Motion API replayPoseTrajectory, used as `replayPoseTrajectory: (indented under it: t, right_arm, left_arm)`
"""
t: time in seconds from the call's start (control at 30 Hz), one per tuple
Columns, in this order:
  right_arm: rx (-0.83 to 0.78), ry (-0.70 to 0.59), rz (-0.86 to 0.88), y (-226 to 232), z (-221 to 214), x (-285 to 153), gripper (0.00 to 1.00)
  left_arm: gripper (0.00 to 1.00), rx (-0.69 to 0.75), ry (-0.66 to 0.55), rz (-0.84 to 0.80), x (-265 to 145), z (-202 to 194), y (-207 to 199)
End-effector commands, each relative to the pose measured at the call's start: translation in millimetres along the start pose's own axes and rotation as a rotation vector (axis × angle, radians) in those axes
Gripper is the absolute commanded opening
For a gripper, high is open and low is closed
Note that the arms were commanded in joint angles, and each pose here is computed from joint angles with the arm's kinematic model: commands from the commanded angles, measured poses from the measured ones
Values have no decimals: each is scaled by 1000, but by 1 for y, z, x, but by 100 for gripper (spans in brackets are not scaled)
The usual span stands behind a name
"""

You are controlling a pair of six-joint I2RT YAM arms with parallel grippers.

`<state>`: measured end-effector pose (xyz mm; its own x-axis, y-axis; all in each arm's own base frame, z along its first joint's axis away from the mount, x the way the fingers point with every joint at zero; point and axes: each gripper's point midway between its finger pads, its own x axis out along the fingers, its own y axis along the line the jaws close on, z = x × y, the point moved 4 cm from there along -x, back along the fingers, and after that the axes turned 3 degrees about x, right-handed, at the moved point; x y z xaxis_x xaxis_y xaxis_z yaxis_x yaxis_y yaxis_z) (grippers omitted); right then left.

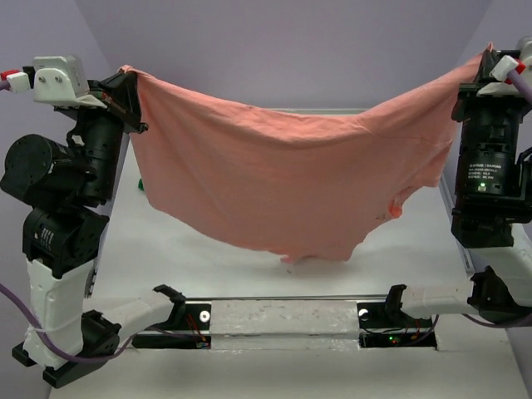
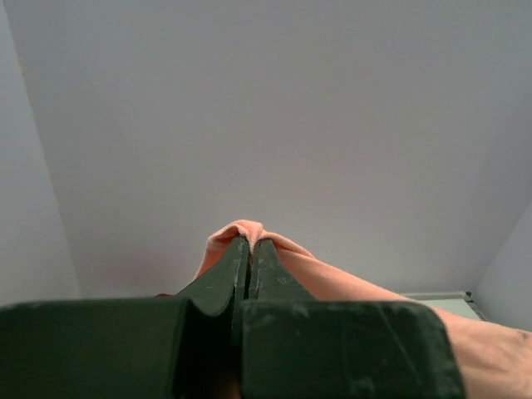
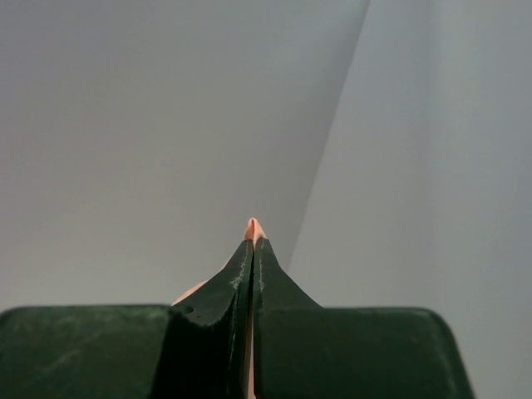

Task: Fold and stack the t-shirts
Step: Flatten the tshirt out

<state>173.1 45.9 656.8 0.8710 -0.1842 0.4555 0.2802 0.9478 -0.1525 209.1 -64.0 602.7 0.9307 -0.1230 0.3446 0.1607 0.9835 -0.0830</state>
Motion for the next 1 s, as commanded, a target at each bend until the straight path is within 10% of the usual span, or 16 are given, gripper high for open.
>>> replayPoseTrajectory:
  t: [0.0,0.33,0.63,0.97]
  right_arm:
    - [-51,0,-48,3,4,2,0]
    - [-84,-23,-64,40,0,17,0]
    - [-71,-48,-5,66,5,51,0]
    - [-68,93,128,115,-94,127,0]
  left_arm:
    - [0,47,76,43,15,-34,-1]
    - [0,67,178,65,50,-111,-12]
    - [0,76,136,9,95,-87,-28]
    - [0,58,136,-38,174,-94,-28]
